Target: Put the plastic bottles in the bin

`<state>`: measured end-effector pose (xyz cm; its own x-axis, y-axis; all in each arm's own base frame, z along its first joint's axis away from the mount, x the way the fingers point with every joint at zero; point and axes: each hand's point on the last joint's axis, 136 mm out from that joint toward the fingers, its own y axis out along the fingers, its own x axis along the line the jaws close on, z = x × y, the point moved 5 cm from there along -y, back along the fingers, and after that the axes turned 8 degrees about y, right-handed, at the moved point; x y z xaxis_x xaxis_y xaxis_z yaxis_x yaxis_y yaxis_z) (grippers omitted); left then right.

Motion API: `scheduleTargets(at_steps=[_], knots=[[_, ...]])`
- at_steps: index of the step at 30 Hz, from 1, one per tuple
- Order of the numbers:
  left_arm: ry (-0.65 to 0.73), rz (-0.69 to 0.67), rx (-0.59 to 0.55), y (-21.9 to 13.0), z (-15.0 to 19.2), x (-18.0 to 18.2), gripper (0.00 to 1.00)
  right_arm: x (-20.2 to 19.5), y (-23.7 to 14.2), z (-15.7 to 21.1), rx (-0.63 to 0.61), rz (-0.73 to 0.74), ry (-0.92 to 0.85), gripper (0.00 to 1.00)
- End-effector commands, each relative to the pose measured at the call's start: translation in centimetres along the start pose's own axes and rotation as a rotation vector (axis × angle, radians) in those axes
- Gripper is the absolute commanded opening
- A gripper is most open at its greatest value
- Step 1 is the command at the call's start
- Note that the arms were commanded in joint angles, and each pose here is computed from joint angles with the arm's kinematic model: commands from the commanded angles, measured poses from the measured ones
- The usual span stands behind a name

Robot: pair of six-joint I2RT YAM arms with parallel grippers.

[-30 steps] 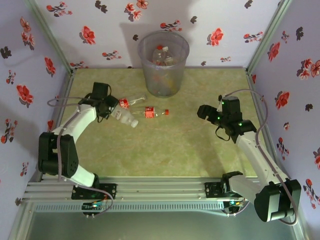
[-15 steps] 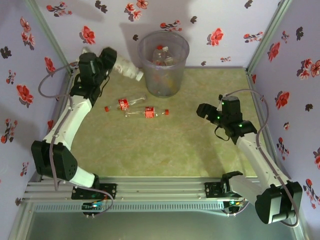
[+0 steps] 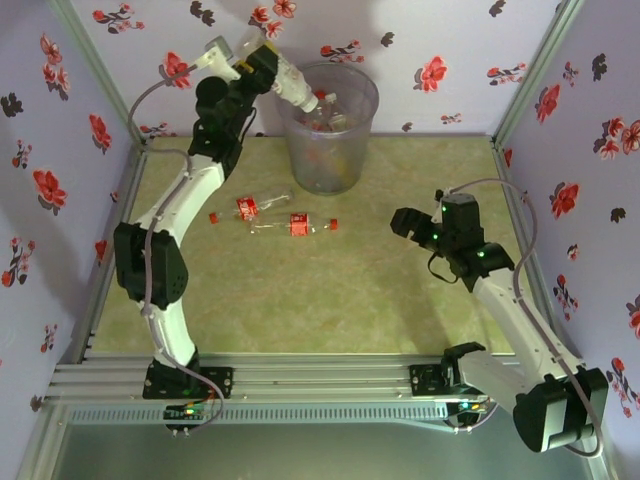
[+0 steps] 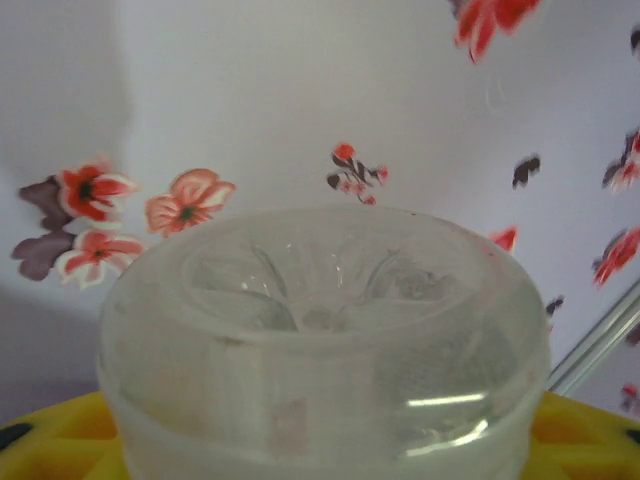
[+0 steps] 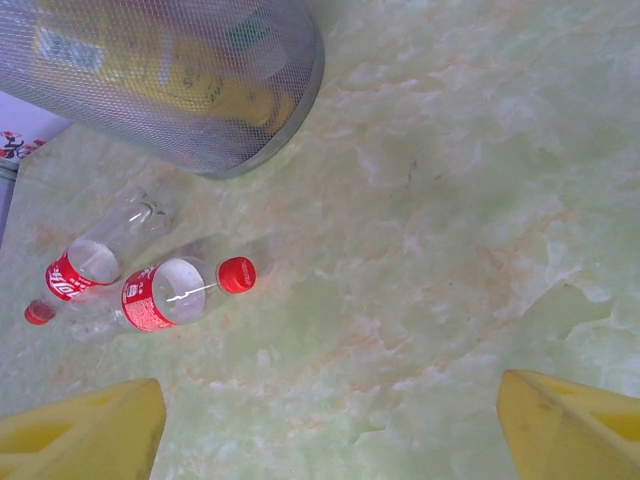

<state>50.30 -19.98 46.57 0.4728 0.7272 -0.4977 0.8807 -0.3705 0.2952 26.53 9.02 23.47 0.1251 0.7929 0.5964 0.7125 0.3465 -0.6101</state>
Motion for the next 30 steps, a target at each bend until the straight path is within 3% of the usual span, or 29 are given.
scheduleTargets(at_steps=[1, 9, 20, 27, 30], knots=[[0.226, 0.025, 0.092, 0.7, 0.1, -2.8, 0.16, 0.5, -1.2, -0.6, -0.037, 0.005, -0.016, 0.87], [0.418, -0.053, 0.288, 2.1, 5.4, -2.0, 0.21, 0.5, -1.2, -0.4, -0.032, 0.002, -0.016, 0.87], [0.584, -0.118, 0.382, 2.4, 9.3, -1.7, 0.24, 0.2, -1.6, -0.4, -0.040, 0.018, -0.025, 0.87], [0.606, -0.174, 0.466, 2.6, 11.4, -0.3, 0.26, 0.3, -1.5, -0.5, -0.041, 0.017, -0.027, 0.87], [0.609, -0.194, 0.507, 2.4, 12.2, 0.3, 0.34, 0.3, -1.7, -0.5, -0.042, 0.018, -0.031, 0.87]])
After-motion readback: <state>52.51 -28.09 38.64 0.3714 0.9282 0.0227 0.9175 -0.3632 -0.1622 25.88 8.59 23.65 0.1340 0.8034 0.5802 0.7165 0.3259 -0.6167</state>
